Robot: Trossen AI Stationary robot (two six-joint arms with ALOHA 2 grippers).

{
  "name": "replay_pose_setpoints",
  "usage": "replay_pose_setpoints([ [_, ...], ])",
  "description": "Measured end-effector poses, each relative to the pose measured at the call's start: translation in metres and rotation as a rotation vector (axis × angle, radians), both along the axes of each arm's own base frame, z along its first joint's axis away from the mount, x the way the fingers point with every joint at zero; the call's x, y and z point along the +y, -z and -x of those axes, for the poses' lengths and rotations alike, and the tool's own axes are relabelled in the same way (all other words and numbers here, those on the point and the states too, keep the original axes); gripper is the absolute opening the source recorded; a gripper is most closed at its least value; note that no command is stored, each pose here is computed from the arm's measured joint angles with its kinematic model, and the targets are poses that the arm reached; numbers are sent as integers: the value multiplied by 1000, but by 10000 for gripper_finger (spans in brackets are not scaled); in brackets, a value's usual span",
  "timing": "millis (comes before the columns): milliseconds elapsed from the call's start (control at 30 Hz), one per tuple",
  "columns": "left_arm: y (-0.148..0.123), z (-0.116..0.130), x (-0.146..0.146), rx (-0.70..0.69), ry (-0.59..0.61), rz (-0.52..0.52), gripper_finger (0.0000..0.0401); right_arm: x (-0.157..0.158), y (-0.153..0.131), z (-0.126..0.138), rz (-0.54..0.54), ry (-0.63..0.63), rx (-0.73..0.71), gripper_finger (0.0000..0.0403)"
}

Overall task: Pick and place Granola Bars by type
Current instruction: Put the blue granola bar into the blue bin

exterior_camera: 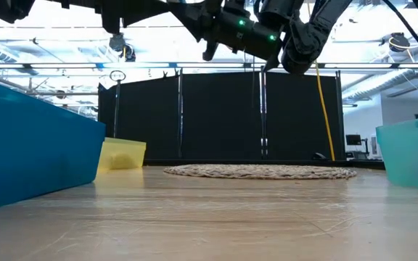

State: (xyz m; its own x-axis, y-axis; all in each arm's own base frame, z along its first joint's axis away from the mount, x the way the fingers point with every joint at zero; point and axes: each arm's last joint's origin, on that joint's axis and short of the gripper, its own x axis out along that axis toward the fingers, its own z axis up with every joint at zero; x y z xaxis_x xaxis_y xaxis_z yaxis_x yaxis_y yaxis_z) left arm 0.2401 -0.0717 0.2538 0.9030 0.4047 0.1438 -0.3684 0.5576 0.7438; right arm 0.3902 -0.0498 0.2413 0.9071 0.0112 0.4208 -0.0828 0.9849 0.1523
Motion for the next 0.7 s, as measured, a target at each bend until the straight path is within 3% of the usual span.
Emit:
replay_pose_setpoints([
  [233,-1,-3,5,-14,44,-9,282,2,2,-1,16,12,26,0],
  [700,-12,0,6,-78,6,-86,282,2,4,-2,22,42,46,0],
])
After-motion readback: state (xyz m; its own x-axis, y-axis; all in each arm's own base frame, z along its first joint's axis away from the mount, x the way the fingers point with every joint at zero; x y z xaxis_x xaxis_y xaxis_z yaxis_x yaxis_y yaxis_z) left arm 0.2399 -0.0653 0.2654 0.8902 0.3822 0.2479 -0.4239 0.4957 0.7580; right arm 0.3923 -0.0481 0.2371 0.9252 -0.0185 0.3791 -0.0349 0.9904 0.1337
